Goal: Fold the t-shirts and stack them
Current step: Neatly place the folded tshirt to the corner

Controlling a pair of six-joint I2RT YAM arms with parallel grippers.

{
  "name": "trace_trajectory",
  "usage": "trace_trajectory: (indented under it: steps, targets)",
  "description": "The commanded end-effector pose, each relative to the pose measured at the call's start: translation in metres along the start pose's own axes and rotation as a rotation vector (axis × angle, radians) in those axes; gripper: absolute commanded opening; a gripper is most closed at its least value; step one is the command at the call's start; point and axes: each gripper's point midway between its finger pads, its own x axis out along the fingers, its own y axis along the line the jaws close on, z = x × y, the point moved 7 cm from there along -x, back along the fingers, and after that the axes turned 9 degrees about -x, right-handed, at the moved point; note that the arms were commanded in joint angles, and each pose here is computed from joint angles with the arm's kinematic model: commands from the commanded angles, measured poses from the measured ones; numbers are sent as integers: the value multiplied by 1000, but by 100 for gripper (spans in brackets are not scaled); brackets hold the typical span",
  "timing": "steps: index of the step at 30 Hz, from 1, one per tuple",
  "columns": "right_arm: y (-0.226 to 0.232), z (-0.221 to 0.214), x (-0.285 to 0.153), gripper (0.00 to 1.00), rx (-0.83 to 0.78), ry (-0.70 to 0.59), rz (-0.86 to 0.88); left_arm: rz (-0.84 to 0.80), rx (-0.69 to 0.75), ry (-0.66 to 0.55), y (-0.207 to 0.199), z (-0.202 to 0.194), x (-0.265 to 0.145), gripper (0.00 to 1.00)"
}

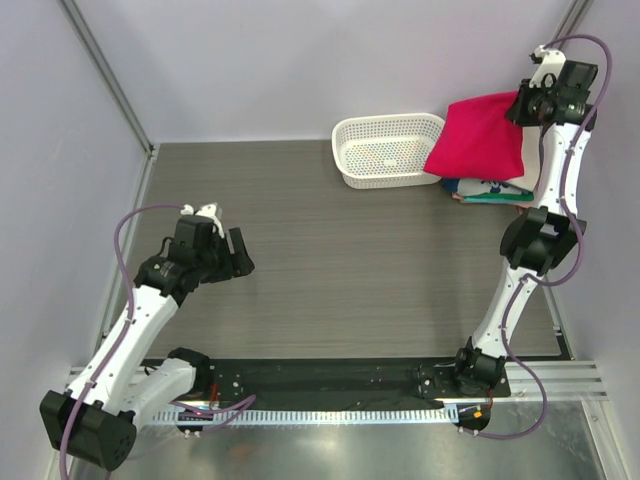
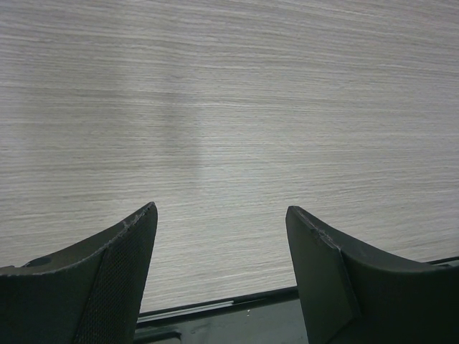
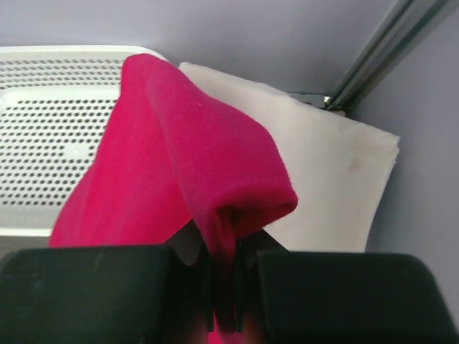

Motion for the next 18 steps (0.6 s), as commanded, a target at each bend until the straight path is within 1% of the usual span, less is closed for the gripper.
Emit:
trace_trajectory:
  steps: [1,11,14,18]
  targets:
    - [-25,32,-2,1,-105,-138,-150,-26,16,12,-2,0,4,73]
    - [-59,10,33,1,-249,-156,-313,-41,19,37,-5,-1,7,73]
    - [-64,7,39,1,-302,-158,-333,-46,17,39,-5,-1,7,73]
    - [-74,1,45,1,-312,-175,-351,-49,19,37,-5,-1,7,73]
